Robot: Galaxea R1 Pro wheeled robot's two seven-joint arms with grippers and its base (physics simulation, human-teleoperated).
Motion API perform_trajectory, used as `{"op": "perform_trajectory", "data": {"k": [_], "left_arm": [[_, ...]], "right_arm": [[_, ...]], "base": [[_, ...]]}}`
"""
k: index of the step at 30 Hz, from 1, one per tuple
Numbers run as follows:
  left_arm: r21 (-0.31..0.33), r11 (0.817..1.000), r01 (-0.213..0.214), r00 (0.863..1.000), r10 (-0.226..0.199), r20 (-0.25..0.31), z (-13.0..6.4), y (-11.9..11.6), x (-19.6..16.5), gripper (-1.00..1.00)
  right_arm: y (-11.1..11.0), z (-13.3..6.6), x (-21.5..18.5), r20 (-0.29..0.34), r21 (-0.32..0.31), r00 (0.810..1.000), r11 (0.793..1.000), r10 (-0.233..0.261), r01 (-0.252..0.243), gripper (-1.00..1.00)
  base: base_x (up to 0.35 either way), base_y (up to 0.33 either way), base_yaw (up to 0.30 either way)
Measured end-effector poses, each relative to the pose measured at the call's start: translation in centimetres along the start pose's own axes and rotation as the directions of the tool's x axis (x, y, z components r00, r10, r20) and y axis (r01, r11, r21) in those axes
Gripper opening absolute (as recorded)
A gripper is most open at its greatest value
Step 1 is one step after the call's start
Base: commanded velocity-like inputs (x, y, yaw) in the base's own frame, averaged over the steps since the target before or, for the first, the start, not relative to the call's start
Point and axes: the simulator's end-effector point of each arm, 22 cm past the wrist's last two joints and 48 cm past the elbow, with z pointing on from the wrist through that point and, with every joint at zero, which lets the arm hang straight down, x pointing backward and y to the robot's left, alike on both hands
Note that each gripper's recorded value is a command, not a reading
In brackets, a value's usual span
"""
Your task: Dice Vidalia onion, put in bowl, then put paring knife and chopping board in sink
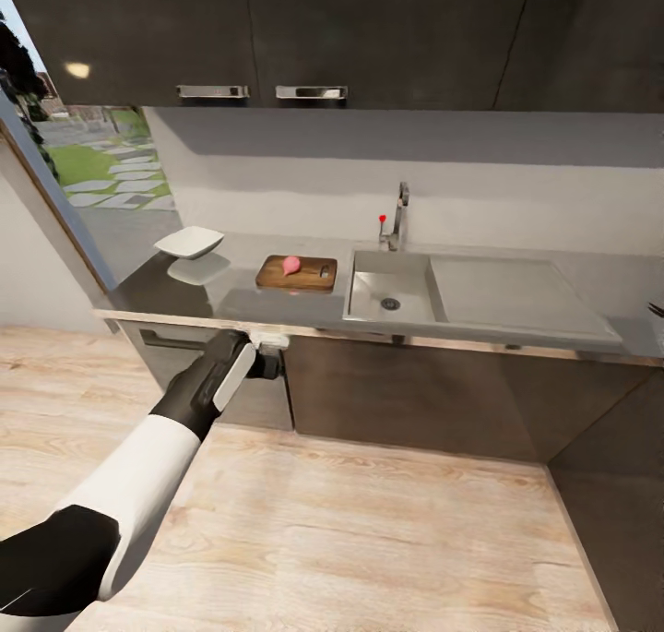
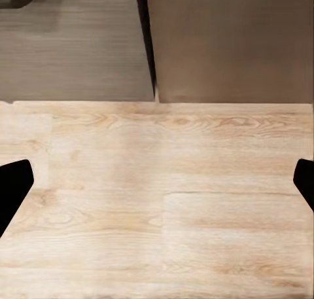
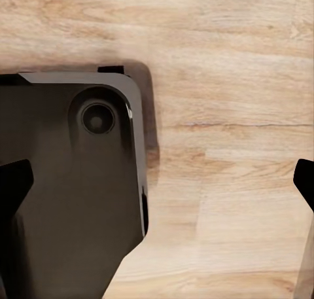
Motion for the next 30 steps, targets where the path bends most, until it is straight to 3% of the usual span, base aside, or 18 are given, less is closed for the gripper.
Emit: {"op": "perform_trajectory", "data": {"k": [3, 7, 13, 19, 20, 21, 22, 30], "left_arm": [[-0.003, 1.000, 0.005, 0.995, -0.005, -0.096, 2.1, -0.1, 3.6, 1.00], [-0.019, 0.999, 0.030, 0.988, -0.032, -0.150, 4.9, -0.1, 7.4, 1.00], [-0.077, 0.993, 0.086, 0.984, -0.097, -0.153, 9.2, 0.9, 13.6, 1.00], [-0.104, 0.986, 0.132, 0.983, -0.144, -0.118, 11.6, 1.9, 19.9, 1.00], [-0.098, 0.986, 0.138, 0.984, -0.148, -0.104, 11.7, 1.9, 20.1, 1.00], [-0.067, 0.985, 0.156, 0.986, -0.160, -0.053, 12.1, 2.1, 20.6, 1.00], [-0.056, 0.985, 0.161, 0.985, -0.164, -0.047, 12.3, 2.2, 21.7, 1.00], [-0.061, 0.983, 0.172, 0.981, -0.176, -0.080, 12.4, 2.6, 33.6, 1.00]], "right_arm": [[0.0, 0.0, 0.0, 0.000, 0.001, 1.000, 1.000, 0.000, 0.000, 1.00], [0.0, 0.0, 0.0, 0.000, 0.000, 1.000, 1.000, 0.000, 0.000, 1.00], [0.0, 0.0, 0.0, -0.001, 0.000, 1.000, 1.000, 0.000, 0.000, 1.00], [0.0, 0.0, 0.0, 0.000, 0.000, 1.000, 1.000, 0.000, 0.000, 1.00], [0.0, 0.0, 0.0, 0.000, 0.000, 1.000, 1.000, 0.000, 0.000, 1.00], [0.0, 0.0, 0.0, -0.001, 0.000, 1.000, 1.000, 0.000, 0.000, 1.00], [0.0, 0.0, 0.0, -0.001, 0.000, 1.000, 1.000, 0.000, 0.000, 1.00], [0.0, 0.0, 0.0, 0.000, 0.001, 1.000, 1.000, 0.000, 0.000, 1.00]], "base": [[-0.002, 0.000, 0.000], [0.000, 0.000, 0.000], [0.000, 0.000, 0.000], [0.000, 0.000, 0.000], [0.000, 0.000, 0.000], [0.000, 0.000, 0.000], [0.000, 0.000, 0.000], [0.000, 0.000, 0.000]]}}
